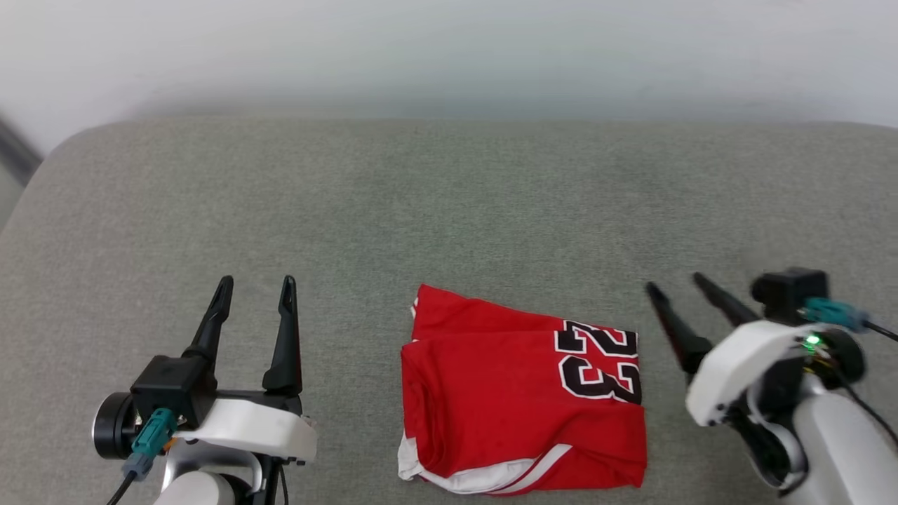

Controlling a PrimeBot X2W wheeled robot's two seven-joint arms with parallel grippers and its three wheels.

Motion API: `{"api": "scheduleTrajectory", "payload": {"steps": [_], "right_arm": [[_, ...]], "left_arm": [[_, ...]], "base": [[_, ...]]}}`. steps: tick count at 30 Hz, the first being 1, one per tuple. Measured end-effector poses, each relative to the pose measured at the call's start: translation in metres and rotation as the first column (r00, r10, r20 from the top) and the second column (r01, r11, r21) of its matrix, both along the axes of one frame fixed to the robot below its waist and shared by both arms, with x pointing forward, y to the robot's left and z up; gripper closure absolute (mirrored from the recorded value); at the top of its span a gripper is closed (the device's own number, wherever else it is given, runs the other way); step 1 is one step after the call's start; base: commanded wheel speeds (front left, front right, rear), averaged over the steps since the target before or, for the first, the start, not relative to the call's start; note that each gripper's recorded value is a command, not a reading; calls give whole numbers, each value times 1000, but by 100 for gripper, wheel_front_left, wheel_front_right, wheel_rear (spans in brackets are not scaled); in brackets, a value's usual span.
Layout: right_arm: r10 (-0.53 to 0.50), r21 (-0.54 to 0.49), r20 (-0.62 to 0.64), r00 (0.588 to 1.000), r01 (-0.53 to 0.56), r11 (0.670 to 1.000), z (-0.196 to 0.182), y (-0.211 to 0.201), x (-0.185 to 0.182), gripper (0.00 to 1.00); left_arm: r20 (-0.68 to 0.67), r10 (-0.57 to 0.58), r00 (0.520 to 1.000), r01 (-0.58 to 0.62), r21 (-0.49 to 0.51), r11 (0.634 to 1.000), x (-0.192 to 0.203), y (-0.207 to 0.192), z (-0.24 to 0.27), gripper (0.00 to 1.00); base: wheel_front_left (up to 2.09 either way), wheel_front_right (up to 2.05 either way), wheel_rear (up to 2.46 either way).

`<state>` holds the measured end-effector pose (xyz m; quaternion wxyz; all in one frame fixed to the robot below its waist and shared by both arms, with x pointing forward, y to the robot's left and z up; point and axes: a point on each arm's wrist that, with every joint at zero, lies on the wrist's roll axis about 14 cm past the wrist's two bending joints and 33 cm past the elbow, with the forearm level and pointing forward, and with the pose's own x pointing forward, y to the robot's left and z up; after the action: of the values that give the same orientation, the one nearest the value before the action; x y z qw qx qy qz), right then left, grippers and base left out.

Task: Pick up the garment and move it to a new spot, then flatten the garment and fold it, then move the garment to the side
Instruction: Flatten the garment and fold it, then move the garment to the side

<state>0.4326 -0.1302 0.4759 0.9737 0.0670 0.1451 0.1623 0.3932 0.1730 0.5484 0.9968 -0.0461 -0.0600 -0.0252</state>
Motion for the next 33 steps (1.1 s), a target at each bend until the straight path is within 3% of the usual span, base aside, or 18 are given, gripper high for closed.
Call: {"api": "scheduleTrajectory", "payload": {"steps": [4, 13, 21, 33], "right_arm": [[-131, -11, 137, 982, 133, 991, 29, -39, -10, 0], [-262, 72, 341, 903, 253, 965, 77, -63, -44, 0], [-269, 46, 351, 897, 271, 962, 79, -61, -81, 0], [-262, 24, 347, 900, 271, 962, 84, -57, -89, 0]], "left_arm": [[-4, -4, 1000, 4, -5, 1000, 1, -2, -2, 0], [-28, 4, 1000, -4, -3, 1000, -6, 0, -13, 0], [-27, -11, 1000, 12, 28, 1000, -25, -3, -16, 0], [-43, -21, 999, 22, 22, 1000, -27, -6, -21, 0]], "base": [[0, 0, 0], [0, 0, 0], [0, 0, 0], [0, 0, 0]]}}
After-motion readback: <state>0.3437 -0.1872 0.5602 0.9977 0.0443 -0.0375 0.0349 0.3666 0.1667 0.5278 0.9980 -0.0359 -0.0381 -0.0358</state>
